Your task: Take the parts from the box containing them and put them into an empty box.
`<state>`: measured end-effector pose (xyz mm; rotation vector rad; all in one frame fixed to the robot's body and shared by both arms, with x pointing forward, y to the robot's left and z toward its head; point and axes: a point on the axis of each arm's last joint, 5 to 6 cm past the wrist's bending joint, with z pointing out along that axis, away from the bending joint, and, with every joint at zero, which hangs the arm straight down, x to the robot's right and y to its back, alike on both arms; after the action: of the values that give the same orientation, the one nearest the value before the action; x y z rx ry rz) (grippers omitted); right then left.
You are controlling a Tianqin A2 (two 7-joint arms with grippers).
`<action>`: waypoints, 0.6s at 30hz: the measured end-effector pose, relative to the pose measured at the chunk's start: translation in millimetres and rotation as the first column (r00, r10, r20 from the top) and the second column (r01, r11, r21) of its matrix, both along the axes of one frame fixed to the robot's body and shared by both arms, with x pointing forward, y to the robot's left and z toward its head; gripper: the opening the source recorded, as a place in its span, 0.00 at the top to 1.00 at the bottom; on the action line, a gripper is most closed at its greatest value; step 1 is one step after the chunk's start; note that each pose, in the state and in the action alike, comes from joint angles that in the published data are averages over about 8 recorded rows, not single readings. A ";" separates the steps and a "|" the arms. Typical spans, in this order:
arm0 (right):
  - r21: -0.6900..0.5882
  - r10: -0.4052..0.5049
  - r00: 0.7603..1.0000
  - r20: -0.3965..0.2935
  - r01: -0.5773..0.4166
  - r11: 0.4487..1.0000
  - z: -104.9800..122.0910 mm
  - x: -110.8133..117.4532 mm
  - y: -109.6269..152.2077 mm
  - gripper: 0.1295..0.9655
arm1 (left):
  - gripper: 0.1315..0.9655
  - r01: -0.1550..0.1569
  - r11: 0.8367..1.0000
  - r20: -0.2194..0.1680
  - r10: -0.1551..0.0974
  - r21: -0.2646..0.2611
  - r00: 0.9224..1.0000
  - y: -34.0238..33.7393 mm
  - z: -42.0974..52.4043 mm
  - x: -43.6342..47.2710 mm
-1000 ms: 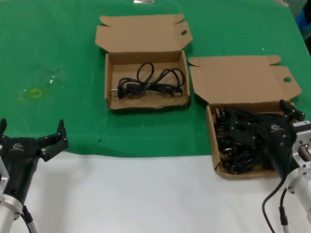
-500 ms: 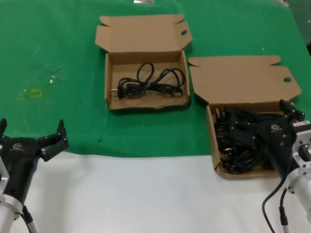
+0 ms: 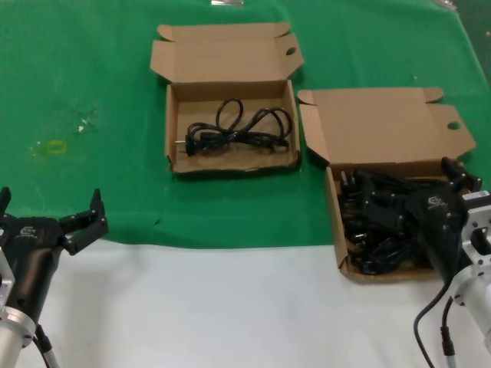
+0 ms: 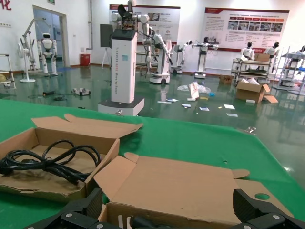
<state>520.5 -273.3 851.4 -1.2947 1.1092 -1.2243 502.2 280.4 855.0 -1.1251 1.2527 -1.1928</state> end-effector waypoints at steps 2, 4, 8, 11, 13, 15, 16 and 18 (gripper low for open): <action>0.000 0.000 1.000 0.000 0.000 1.000 0.0 0.0 0.0 0.00 | 0.00 0.000 1.000 0.000 0.000 0.000 1.000 0.0 0.0 0.0; 0.000 0.000 1.000 0.000 0.000 1.000 0.0 0.0 0.0 0.00 | 0.00 0.000 1.000 0.000 0.000 0.000 1.000 0.0 0.0 0.0; 0.000 0.000 1.000 0.000 0.000 1.000 0.0 0.0 0.0 0.00 | 0.00 0.000 1.000 0.000 0.000 0.000 1.000 0.0 0.0 0.0; 0.000 0.000 1.000 0.000 0.000 1.000 0.0 0.0 0.0 0.00 | 0.00 0.000 1.000 0.000 0.000 0.000 1.000 0.0 0.0 0.0; 0.000 0.000 1.000 0.000 0.000 1.000 0.0 0.0 0.0 0.00 | 0.00 0.000 1.000 0.000 0.000 0.000 1.000 0.0 0.0 0.0; 0.000 0.000 1.000 0.000 0.000 1.000 0.0 0.0 0.0 0.00 | 0.00 0.000 1.000 0.000 0.000 0.000 1.000 0.0 0.0 0.0; 0.000 0.000 1.000 0.000 0.000 1.000 0.0 0.0 0.0 0.00 | 0.00 0.000 1.000 0.000 0.000 0.000 1.000 0.0 0.0 0.0; 0.000 0.000 1.000 0.000 0.000 1.000 0.0 0.0 0.0 0.00 | 0.00 0.000 1.000 0.000 0.000 0.000 1.000 0.0 0.0 0.0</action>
<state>520.5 -273.3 851.4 -1.2947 1.1092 -1.2243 502.2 280.4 855.0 -1.1251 1.2527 -1.1928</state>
